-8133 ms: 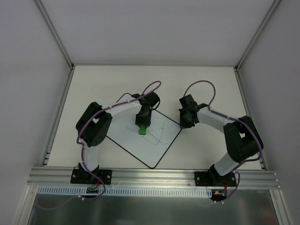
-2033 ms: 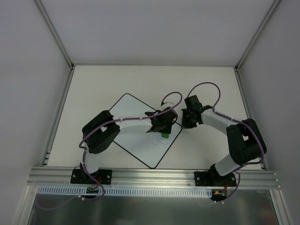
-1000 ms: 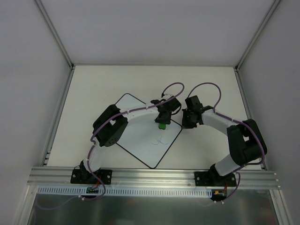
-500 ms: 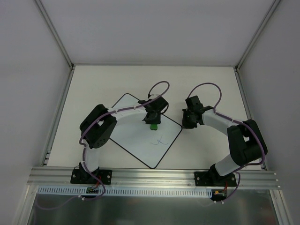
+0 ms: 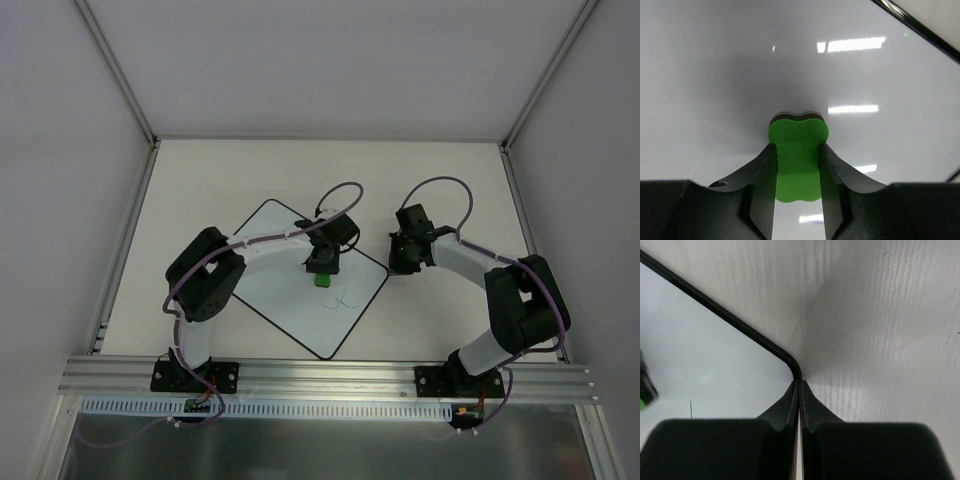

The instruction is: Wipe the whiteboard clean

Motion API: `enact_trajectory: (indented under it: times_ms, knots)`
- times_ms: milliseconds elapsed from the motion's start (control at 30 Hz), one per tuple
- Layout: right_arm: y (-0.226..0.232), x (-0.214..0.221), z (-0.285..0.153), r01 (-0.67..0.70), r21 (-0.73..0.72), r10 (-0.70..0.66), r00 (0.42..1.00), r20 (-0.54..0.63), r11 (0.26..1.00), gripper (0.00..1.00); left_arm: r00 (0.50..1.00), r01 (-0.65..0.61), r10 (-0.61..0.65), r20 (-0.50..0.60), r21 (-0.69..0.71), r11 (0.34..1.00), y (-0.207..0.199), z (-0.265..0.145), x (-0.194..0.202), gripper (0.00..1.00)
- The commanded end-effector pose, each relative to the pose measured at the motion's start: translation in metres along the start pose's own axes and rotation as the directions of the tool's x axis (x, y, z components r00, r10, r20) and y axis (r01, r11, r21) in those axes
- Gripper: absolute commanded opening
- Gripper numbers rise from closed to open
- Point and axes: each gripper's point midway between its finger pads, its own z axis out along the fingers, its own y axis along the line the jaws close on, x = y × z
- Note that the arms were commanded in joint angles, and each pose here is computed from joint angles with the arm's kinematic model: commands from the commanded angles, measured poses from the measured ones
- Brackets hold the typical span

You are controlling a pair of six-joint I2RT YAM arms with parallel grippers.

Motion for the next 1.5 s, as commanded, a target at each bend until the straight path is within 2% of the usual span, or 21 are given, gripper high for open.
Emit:
enact_trajectory:
  times_ms: [0, 133, 200, 267, 400, 467, 600, 700, 800, 900, 1033, 1067, 1200, 1267, 1467]
  knots:
    - [-0.009, 0.013, -0.002, -0.005, 0.024, 0.006, 0.999, -0.046, 1.0, 0.0, 0.965, -0.154, 0.158, -0.21, 0.039, 0.987, -0.03, -0.003, 0.085, 0.0]
    - [-0.009, 0.012, -0.002, -0.006, 0.025, 0.007, 0.999, -0.042, 1.0, 0.0, 0.955, -0.192, 0.208, -0.212, 0.096, 0.977, -0.062, -0.013, 0.106, 0.0]
    - [-0.009, 0.013, -0.001, -0.005, 0.025, 0.006, 0.999, -0.045, 1.0, 0.0, 0.956, -0.2, 0.216, -0.198, 0.095, 0.975, -0.068, -0.014, 0.109, 0.0]
    - [-0.008, 0.013, -0.003, -0.007, 0.02, 0.007, 0.999, -0.042, 1.0, 0.0, 0.964, -0.162, 0.171, -0.204, 0.059, 0.985, -0.06, -0.013, 0.11, 0.0]
    - [-0.009, 0.013, -0.005, -0.009, 0.018, 0.01, 0.999, -0.035, 1.0, 0.0, 0.974, -0.065, 0.049, -0.221, -0.066, 0.996, -0.007, -0.008, 0.112, 0.0]
    - [-0.008, 0.014, -0.006, -0.009, 0.012, 0.01, 0.999, -0.038, 1.0, 0.0, 0.981, -0.01, -0.01, -0.194, -0.101, 0.995, 0.012, -0.013, 0.102, 0.0]
    - [-0.007, 0.013, -0.004, -0.002, 0.008, 0.002, 0.999, -0.038, 1.0, 0.0, 0.979, 0.047, -0.083, -0.184, -0.192, 0.98, 0.063, -0.015, 0.101, 0.0]
    - [-0.005, 0.012, -0.003, 0.001, 0.004, -0.001, 0.999, -0.044, 1.0, 0.0, 0.975, 0.068, -0.112, -0.194, -0.222, 0.973, 0.08, -0.016, 0.103, 0.0]
    - [-0.002, 0.009, -0.001, 0.001, -0.007, -0.001, 0.999, -0.043, 1.0, 0.0, 0.973, 0.031, -0.079, -0.218, -0.213, 0.977, 0.073, -0.012, 0.107, 0.0]
    - [0.001, 0.005, 0.0, 0.001, -0.016, -0.001, 0.999, -0.041, 1.0, 0.0, 0.975, -0.043, 0.003, -0.224, -0.175, 0.984, 0.046, -0.007, 0.106, 0.0]
    - [0.001, 0.004, 0.001, 0.005, -0.016, -0.006, 0.999, -0.039, 1.0, 0.0, 0.972, -0.102, 0.086, -0.217, -0.06, 0.993, -0.019, -0.006, 0.101, 0.0]
    - [0.001, 0.004, 0.001, 0.006, -0.015, -0.006, 0.999, -0.039, 1.0, 0.0, 0.964, -0.145, 0.129, -0.233, -0.052, 0.988, -0.029, -0.002, 0.113, 0.0]
    - [-0.001, 0.006, 0.001, 0.007, -0.008, -0.008, 0.999, -0.039, 1.0, 0.0, 0.957, -0.184, 0.179, -0.228, 0.002, 0.983, -0.066, -0.001, 0.121, 0.0]
    - [-0.001, 0.006, 0.0, 0.007, -0.009, -0.008, 0.999, -0.038, 1.0, 0.0, 0.963, -0.169, 0.162, -0.217, -0.013, 0.986, -0.066, -0.001, 0.119, 0.0]
    - [-0.001, 0.007, 0.0, 0.004, -0.01, -0.005, 0.999, -0.038, 1.0, 0.0, 0.965, -0.099, 0.061, -0.253, -0.14, 0.985, -0.002, -0.008, 0.123, 0.0]
